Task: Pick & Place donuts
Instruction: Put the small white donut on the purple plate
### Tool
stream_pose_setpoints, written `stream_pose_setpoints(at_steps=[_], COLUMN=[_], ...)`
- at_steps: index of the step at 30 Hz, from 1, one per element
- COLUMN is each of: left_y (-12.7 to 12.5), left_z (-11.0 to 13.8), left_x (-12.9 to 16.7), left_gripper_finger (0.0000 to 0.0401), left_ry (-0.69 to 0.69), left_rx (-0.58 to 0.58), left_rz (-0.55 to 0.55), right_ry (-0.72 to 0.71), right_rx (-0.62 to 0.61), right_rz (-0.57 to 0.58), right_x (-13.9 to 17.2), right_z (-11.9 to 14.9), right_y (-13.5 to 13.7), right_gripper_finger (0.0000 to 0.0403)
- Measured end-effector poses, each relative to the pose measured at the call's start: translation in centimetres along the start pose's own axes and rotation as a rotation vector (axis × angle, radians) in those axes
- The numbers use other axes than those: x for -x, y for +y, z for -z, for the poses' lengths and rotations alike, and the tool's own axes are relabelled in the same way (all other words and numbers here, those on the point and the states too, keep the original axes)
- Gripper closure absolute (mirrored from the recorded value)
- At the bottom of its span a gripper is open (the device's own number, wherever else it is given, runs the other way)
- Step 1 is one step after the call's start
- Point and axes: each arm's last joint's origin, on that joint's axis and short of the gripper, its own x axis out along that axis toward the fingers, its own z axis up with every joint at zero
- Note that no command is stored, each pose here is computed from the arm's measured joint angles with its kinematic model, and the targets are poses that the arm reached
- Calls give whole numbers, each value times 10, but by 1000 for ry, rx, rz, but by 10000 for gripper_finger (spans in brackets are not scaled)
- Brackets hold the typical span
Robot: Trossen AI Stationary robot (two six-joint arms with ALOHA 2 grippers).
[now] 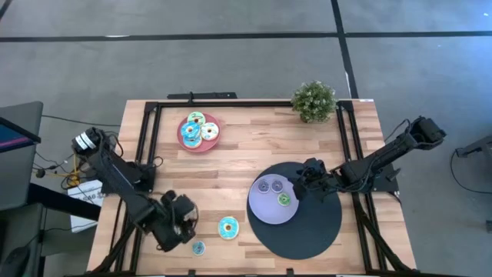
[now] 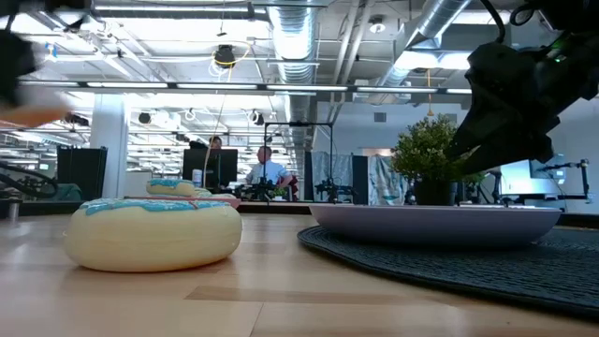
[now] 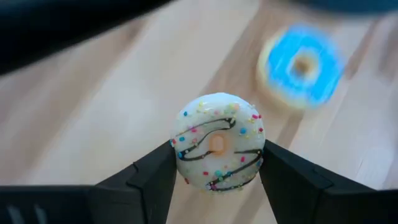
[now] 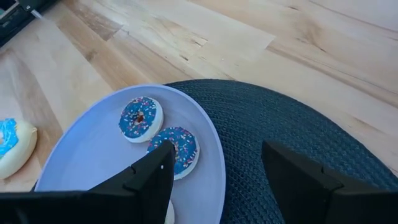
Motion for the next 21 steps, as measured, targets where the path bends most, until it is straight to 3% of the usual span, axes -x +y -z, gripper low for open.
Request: stream_pose_setpoints(at_steps=[6, 13, 21], left_y=[-2, -2, -24], left_z=[-60, -140, -178], left_x=[-7, -41, -105], left_gripper_finger=[194, 194, 194], left_ry=[-219, -282, -102], left_rx=[-155, -321, -459], left_rz=[-6, 135, 149], right_ry=[-11, -16, -18], right_rx=[31, 45, 40], right_rz=[-23, -31, -36], right_x=[0, 0, 0], right_z=[-1, -2, -2], right_y=[2, 3, 4], right_gripper_finger=[172, 172, 172])
